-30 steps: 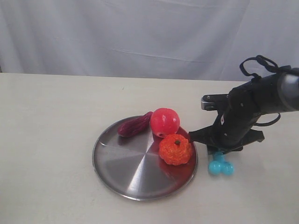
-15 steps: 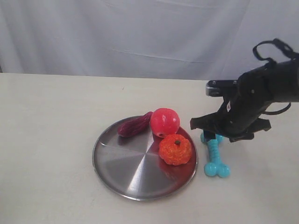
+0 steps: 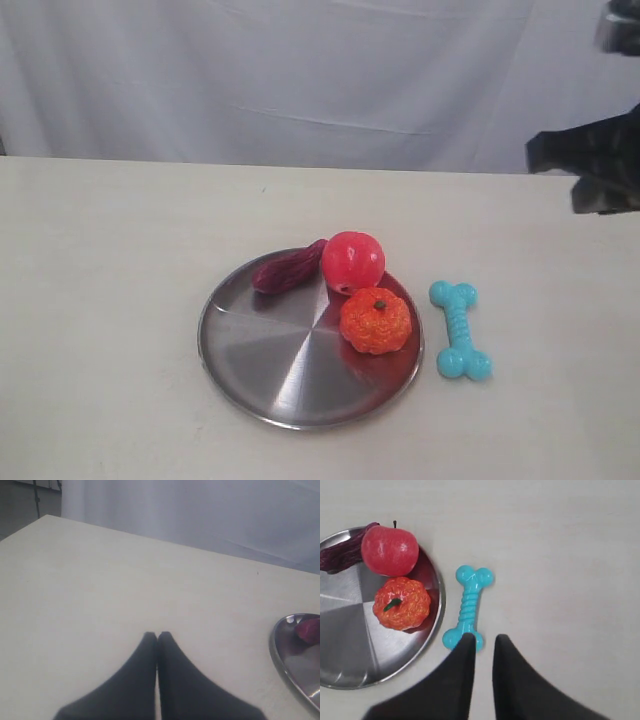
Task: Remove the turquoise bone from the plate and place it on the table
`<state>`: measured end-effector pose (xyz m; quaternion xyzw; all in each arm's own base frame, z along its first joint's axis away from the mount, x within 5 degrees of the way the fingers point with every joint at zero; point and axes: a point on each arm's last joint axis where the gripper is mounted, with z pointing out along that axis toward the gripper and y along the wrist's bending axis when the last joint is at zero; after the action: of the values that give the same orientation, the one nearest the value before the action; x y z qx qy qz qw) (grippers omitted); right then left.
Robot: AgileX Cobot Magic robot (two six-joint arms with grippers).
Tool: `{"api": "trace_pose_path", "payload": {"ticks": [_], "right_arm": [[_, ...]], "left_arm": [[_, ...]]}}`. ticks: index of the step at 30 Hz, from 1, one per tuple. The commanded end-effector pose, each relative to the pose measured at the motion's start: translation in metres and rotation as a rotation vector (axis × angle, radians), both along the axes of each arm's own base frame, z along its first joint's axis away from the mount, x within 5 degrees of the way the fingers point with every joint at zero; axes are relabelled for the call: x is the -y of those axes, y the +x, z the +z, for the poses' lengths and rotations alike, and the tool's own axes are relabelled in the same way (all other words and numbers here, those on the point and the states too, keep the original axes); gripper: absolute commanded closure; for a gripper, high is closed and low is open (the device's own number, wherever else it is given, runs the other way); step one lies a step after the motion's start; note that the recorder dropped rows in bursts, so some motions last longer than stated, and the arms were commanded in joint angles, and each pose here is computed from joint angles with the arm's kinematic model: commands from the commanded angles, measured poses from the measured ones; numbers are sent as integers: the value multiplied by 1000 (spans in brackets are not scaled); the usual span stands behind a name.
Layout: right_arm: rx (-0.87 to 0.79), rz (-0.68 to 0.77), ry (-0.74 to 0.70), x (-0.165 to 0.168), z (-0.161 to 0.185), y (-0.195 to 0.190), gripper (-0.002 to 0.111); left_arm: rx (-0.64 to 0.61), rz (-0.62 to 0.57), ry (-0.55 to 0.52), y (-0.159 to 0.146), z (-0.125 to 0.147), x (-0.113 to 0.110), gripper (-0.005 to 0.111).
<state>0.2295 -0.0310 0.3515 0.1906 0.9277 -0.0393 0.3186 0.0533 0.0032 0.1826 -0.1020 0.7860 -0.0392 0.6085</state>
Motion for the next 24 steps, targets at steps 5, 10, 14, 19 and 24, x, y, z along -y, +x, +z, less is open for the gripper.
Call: {"api": "trace_pose_path", "payload": {"ticks": [5,10,14,19,24], "right_arm": [[177,3,-35,-6,53,-99,109],[327,-31,49,-13,68,-136,109],[423,-28,150,-21,74,-158,109],[504,-17,154,-24,79,-183,109],[575,-1,89,-23,83,-203,109]], "left_arm": [[4,-5,-5,0,0,0,107],[4,-5,-5,0,0,0,107],[4,-5,-5,0,0,0,107],[4,-5,-5,0,0,0,107],[4,-5,-5,0,0,0,107]]}}
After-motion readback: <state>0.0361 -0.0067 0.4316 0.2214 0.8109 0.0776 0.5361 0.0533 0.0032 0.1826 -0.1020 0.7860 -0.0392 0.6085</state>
